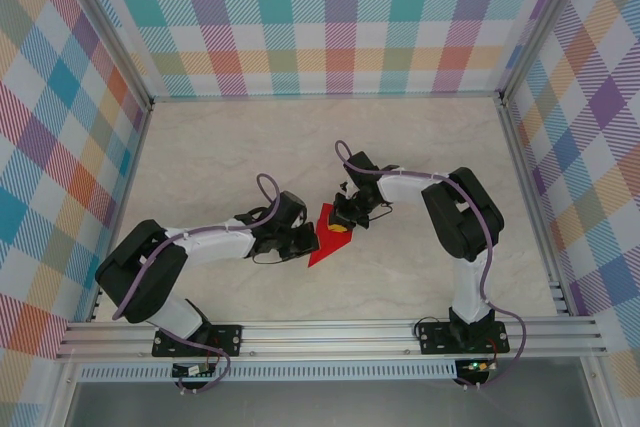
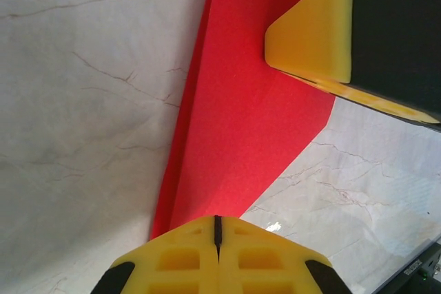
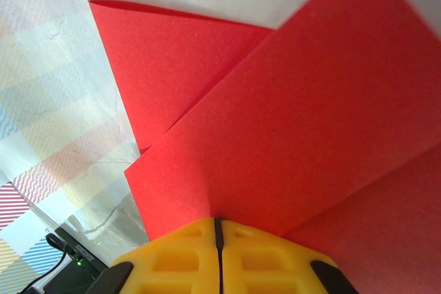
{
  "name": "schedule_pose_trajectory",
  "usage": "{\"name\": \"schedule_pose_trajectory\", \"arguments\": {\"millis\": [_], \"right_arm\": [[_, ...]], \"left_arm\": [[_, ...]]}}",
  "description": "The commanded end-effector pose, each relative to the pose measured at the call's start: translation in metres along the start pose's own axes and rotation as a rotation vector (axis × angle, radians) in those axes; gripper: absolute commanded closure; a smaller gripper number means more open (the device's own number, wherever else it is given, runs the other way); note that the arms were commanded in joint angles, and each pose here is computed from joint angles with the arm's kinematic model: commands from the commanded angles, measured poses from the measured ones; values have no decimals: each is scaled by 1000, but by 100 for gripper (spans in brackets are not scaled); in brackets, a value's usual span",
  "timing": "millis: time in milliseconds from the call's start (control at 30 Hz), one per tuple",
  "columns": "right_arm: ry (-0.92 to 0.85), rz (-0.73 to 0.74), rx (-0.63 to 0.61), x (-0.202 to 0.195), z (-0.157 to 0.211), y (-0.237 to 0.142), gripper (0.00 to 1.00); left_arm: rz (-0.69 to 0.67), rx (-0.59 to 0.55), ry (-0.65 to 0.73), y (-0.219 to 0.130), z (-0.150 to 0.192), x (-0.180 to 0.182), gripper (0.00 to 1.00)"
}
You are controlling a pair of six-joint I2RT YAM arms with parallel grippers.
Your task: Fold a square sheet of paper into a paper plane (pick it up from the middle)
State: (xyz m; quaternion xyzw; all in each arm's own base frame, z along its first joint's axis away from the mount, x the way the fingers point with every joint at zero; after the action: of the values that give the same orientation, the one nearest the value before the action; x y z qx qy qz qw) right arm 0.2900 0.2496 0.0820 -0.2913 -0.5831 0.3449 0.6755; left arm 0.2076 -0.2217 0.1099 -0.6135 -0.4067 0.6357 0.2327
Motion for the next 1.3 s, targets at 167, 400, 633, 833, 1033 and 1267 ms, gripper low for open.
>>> {"name": "schedule_pose_trajectory", "arguments": {"millis": [167,400,633,833,1033,1267], "right_arm": [[43,227,-34,-44,1,23,93],[-115,58,-158,3,-6,-15,92],[-249,-103,-181,29,20,-33,90],[-267,-108,-103,33,40,-8,91],[-258,-110,-41,31,47,11,92],[-200,-21,-9,9,48,28,93]], "left_arm": [[-81,60,-47,11,17,30,100],[-112,59,-51,12,20,38,100],[-119,62,-49,13,21,39,100],[-120,58,-48,11,20,39,100],[-119,55,-47,11,20,38,100],[-70,34,-39,4,17,28,100]]}}
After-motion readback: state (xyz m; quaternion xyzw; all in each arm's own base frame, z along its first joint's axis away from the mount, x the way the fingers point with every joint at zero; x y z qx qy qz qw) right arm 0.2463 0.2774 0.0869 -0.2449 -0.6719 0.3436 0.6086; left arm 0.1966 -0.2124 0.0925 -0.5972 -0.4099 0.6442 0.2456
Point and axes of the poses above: each hand's point on the last joint's axis, 136 mm out from that joint toward the fingers, its own y axis out along the fingers, its own x axis along the line the jaws close on, z = x × y, the point moved 9 cm from there along -y, back along the fingers, and after that the axes turned 4 degrees about -y, right-handed, at the moved point
